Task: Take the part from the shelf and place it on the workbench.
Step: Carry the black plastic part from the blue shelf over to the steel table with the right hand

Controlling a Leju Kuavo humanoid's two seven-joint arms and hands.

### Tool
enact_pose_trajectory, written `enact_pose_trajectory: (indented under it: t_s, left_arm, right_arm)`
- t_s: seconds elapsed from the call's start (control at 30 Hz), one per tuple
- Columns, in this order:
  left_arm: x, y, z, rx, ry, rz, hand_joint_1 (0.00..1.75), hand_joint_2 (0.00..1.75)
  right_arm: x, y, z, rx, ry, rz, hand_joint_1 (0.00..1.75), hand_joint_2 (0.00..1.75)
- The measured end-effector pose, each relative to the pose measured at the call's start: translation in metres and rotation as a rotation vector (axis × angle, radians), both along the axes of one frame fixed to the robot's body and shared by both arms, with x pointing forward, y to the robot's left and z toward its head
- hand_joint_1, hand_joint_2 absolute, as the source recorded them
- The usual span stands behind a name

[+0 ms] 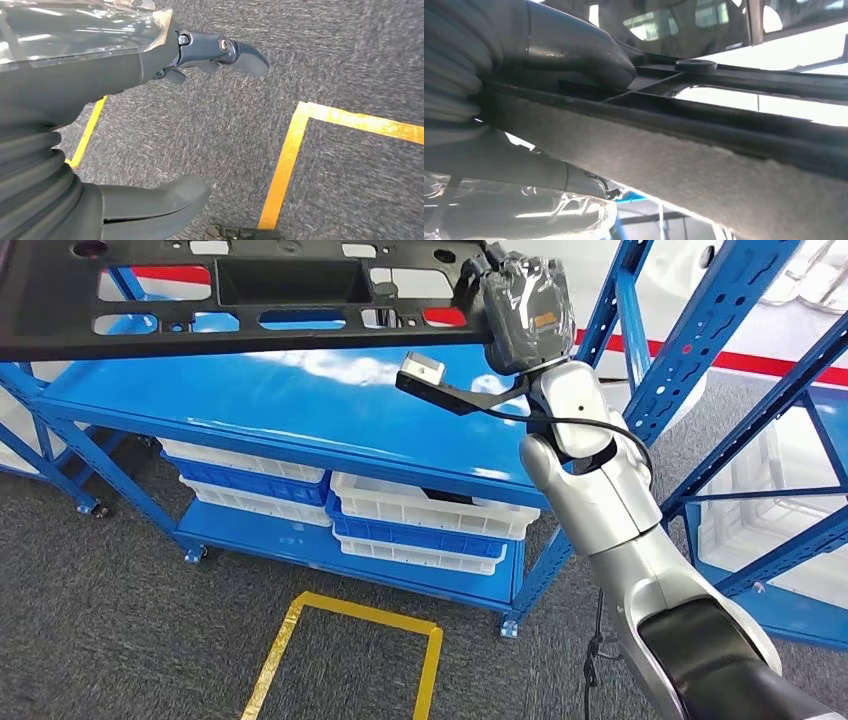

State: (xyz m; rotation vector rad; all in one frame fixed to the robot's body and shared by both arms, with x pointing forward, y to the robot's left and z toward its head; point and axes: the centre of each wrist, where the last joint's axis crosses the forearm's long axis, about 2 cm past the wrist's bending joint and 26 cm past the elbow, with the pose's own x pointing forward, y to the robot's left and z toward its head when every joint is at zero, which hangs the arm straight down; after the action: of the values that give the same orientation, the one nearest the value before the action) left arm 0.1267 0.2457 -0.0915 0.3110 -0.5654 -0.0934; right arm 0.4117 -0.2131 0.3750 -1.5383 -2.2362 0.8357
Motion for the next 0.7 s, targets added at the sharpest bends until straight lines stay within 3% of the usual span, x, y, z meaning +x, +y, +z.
enact_pose_trajectory:
  t_s: [0.7]
  left_arm:
    - [-0.0022,0.0043,-0.001,-0.001,-0.017,0.015,0.0,1.75]
  right_arm:
    - [-0.0072,0.0,-0.0048,0.005,0.008,0.011,1.75,1.75]
